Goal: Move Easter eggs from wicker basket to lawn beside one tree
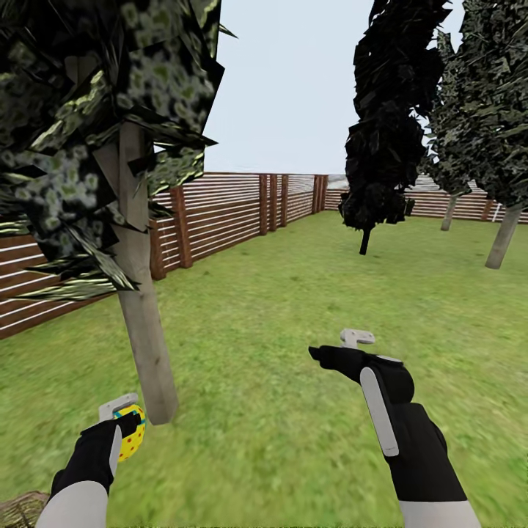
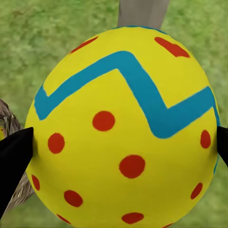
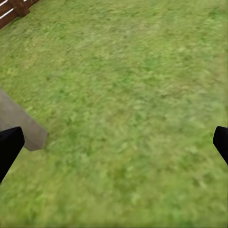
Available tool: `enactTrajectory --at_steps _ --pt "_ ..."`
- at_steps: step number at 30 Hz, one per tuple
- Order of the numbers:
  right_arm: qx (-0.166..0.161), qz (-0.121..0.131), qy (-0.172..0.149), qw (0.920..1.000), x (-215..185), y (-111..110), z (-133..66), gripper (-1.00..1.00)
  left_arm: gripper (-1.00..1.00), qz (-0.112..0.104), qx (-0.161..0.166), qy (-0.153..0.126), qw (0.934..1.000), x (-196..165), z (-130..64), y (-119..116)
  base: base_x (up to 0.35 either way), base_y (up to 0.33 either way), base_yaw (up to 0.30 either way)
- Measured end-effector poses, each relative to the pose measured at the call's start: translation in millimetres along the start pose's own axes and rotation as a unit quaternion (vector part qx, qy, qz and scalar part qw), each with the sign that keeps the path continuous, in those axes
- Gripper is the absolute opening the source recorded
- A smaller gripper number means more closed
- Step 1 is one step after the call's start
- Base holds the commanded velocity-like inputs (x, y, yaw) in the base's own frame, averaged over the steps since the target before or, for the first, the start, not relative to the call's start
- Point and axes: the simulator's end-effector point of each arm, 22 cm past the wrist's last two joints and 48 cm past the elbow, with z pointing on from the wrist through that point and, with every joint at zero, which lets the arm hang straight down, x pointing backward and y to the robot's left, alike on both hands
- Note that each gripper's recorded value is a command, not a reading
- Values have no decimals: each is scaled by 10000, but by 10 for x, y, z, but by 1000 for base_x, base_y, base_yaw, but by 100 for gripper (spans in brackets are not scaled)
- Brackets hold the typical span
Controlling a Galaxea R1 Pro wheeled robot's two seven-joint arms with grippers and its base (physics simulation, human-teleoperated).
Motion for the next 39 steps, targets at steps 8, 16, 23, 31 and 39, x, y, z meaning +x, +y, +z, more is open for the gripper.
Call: enactTrajectory --at_steps 8,16,23,31,39 --pt "12 12 70 10000 60 -19 53 100 -100 23 -25 -43 10000 15 40 8 0 0 0" --pt "57 0 134 9999 113 -80 100 100 -100 53 -56 3 10000 70 79 18 0 0 0" --pt "77 7 190 9998 162 -109 142 100 -100 109 -52 190 9997 255 139 -11 0 0 0" --pt "113 12 257 9996 220 -159 189 100 -100 198 -52 237 9995 309 175 -34 0 -126 0" --pt "190 98 306 9993 265 -265 229 100 -100 300 -47 276 9992 375 214 -69 0 -270 0"
